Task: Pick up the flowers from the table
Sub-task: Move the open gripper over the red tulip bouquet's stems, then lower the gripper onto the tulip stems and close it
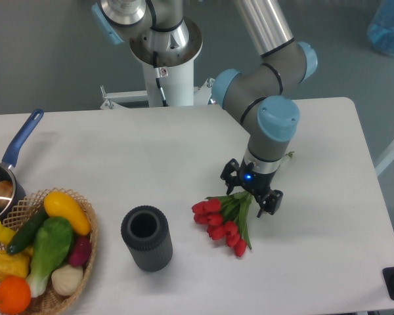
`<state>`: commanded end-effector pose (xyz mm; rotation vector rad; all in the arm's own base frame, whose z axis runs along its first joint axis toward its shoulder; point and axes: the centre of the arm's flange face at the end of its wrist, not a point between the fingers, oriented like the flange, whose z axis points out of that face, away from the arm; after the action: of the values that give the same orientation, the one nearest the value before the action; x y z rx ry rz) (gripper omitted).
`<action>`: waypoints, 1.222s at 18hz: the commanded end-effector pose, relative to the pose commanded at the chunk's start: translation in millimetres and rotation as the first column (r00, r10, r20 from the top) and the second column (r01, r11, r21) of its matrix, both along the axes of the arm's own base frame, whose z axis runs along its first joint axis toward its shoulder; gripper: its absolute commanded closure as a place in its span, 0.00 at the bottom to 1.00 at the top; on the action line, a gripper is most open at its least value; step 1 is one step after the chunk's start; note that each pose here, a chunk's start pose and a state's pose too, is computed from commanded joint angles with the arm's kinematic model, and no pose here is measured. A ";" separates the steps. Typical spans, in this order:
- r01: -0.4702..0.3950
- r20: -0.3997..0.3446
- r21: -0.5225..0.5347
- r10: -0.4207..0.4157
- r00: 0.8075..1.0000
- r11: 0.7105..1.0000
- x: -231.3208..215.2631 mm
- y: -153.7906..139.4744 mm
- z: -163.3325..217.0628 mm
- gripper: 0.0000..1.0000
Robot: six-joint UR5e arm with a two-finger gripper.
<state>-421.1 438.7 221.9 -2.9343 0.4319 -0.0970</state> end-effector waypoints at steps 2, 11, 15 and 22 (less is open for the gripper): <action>0.000 0.012 -0.020 0.000 1.000 1.000 2.6 -0.7 -0.2 0.00; -0.004 -0.047 -0.116 -0.001 0.999 0.993 1.5 16.2 -2.1 0.08; -0.006 -0.042 -0.121 0.001 0.999 0.993 4.8 20.5 -8.2 0.76; -0.034 -0.084 -0.108 0.025 0.996 0.994 -2.6 15.0 14.4 1.00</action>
<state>-423.8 453.7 236.3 -3.0597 0.4072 0.0051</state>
